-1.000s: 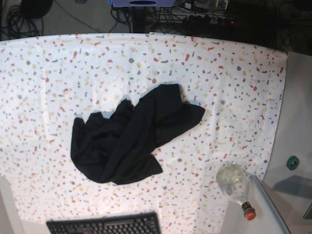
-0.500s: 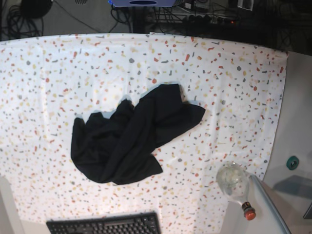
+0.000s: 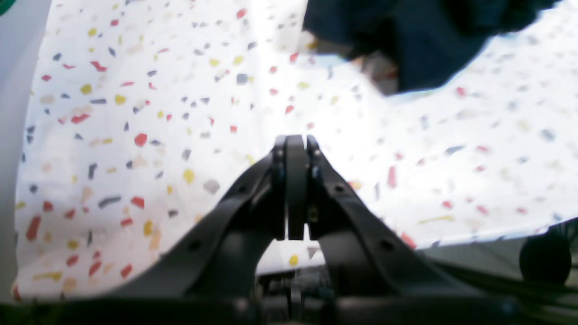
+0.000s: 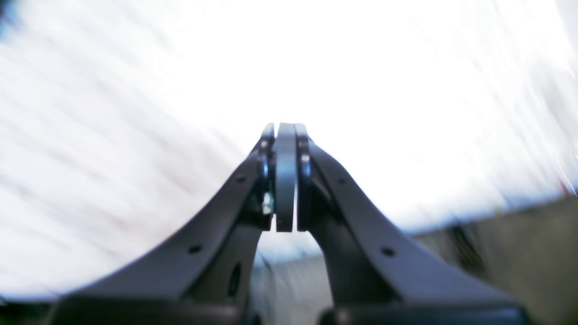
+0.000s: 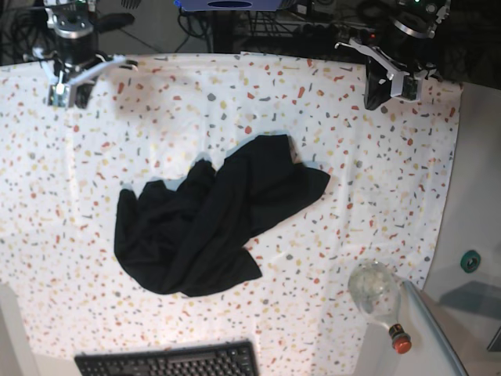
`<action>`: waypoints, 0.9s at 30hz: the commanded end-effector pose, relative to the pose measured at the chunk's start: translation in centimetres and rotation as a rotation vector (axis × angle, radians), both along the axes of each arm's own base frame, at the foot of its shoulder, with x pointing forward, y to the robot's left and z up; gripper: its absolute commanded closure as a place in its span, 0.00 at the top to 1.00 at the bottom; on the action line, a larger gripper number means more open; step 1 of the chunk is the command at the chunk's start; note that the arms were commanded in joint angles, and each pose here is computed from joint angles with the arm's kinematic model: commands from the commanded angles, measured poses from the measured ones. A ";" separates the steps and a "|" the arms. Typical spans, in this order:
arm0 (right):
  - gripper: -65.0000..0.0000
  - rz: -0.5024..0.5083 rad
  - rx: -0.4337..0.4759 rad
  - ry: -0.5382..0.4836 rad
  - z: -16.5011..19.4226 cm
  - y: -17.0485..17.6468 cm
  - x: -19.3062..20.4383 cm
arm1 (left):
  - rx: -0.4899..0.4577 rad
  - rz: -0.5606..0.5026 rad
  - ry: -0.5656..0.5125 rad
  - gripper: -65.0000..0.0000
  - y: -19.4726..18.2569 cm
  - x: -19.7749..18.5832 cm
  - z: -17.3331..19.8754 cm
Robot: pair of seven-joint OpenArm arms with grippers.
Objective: Layout the t-shirt on the table in an organized manner, then fold the t-shirt properly
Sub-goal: 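Lower the right gripper onto the black t-shirt and grasp it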
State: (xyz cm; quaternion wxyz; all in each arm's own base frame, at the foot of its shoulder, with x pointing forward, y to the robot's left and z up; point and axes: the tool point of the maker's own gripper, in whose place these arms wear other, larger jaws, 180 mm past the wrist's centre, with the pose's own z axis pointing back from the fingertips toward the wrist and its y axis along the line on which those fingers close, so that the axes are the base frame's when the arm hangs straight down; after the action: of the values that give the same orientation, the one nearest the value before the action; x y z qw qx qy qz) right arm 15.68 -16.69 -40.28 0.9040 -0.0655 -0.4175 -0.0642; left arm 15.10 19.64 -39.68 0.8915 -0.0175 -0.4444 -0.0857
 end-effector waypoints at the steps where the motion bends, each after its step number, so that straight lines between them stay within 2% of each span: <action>1: 0.00 0.028 0.022 -0.005 0.3 1.3 0.8 | 0.021 0.017 -0.007 0.00 1.2 0.0 0.5; 3: 0.00 0.126 0.069 0.002 0.5 4.7 3.7 | 0.029 0.079 -0.025 0.00 2.4 0.3 0.7; 5: 0.21 0.266 0.095 0.040 0.8 8.6 5.7 | 0.048 0.173 -0.039 0.00 4.7 0.2 0.9; 7: 0.37 0.414 0.094 0.021 1.9 12.3 7.4 | 0.072 0.279 -0.059 0.00 7.1 -0.2 1.3; 9: 0.40 0.520 0.081 -0.030 3.3 14.8 8.7 | 0.096 0.388 -0.080 0.00 9.7 -1.0 1.9; 11: 0.40 0.579 0.078 -0.059 4.0 16.7 9.7 | 0.124 0.471 -0.100 0.00 11.9 -1.8 2.7; 14: 0.40 0.621 0.068 -0.008 2.8 18.4 10.8 | 0.165 0.558 -0.123 0.00 14.6 -2.9 3.9; 18: 0.40 0.565 0.110 0.042 1.4 19.2 12.1 | 0.187 0.588 -0.128 0.00 15.8 -3.5 4.3; 22: 0.41 0.503 0.149 0.085 -0.1 19.5 13.3 | 0.188 0.587 -0.134 0.44 15.8 -3.4 4.5; 23: 0.41 0.496 0.145 0.100 -0.7 19.3 13.8 | 0.188 0.587 -0.134 0.50 15.8 -3.4 4.5; 25: 0.41 0.492 0.139 0.128 -1.9 19.1 14.3 | 0.183 0.584 -0.142 0.56 15.6 -3.0 4.6; 27: 0.41 0.481 0.145 0.103 -1.9 19.1 14.9 | 0.180 0.589 -0.156 0.55 15.8 -2.5 4.7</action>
State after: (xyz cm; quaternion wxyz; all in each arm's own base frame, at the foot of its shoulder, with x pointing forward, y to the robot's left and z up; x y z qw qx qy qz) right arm 29.78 1.42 -43.43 0.9246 0.0844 -0.3487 0.1282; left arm 12.23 35.03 -35.99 0.8476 0.1889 -0.4743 0.1447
